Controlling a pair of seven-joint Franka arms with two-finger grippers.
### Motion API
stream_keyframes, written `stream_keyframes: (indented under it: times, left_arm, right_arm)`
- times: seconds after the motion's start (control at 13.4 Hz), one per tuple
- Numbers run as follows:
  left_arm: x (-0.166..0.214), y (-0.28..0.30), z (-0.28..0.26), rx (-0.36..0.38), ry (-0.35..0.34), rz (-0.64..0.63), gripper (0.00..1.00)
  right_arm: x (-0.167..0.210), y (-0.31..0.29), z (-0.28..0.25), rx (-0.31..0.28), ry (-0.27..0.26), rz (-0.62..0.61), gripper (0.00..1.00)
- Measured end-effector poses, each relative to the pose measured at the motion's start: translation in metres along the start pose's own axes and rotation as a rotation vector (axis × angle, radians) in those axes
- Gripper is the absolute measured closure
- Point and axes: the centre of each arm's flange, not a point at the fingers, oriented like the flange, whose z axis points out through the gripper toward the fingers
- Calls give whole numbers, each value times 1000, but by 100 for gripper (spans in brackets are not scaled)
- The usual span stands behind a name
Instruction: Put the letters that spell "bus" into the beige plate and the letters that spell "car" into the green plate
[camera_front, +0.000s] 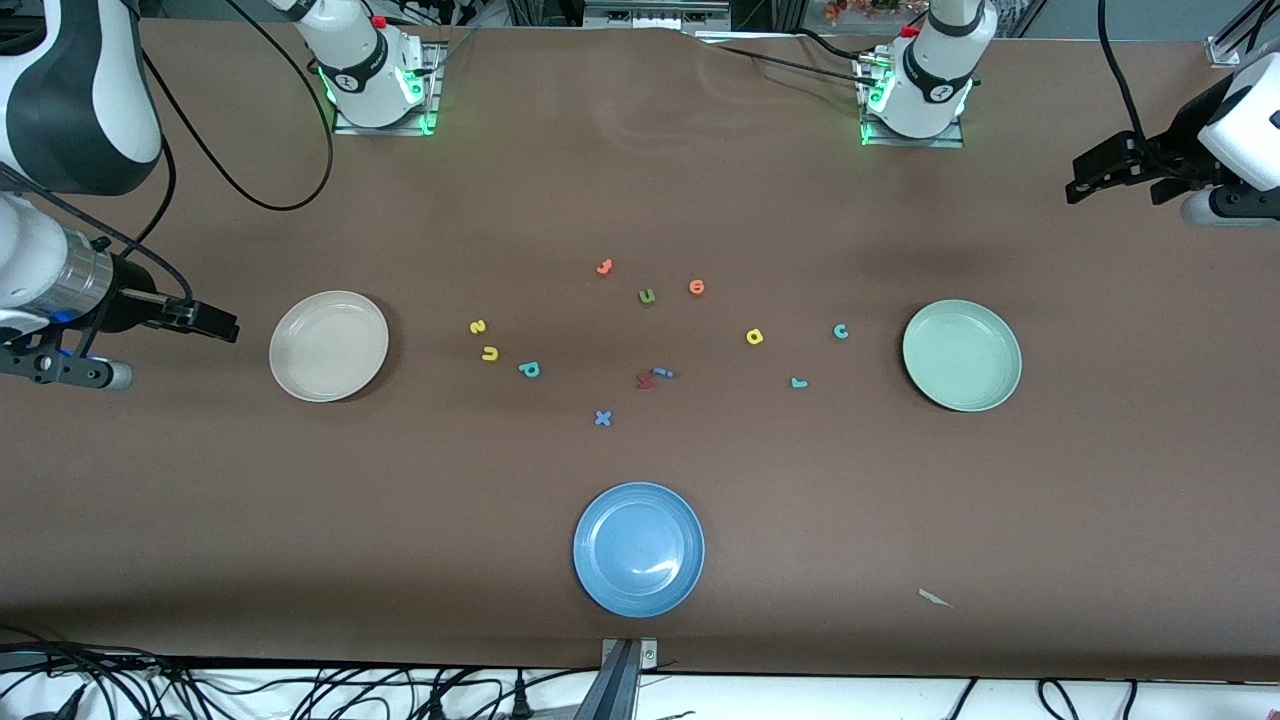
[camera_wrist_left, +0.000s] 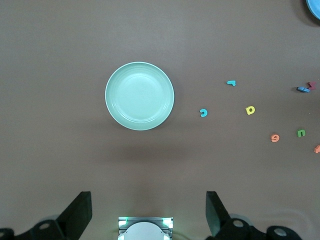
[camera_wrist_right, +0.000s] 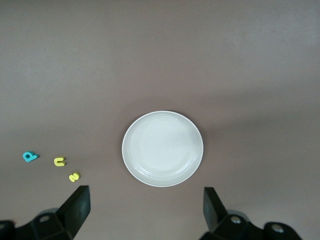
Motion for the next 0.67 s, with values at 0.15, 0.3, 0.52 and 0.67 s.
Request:
stream_keyframes:
  times: [0.15, 0.3, 0.52, 0.67]
  left_arm:
    - [0, 0, -2, 0, 5, 0, 0]
    - [0, 0, -4, 0, 10, 0, 0]
    - [0, 0, -5, -1, 12, 0, 0]
    - [0, -1, -5, -1, 11, -2, 0]
  right_arm:
    - [0, 0, 0, 0, 0, 0, 0]
    - [0, 0, 0, 0, 0, 0, 0]
    - [0, 0, 0, 0, 0, 0, 0]
    - [0, 0, 0, 0, 0, 0, 0]
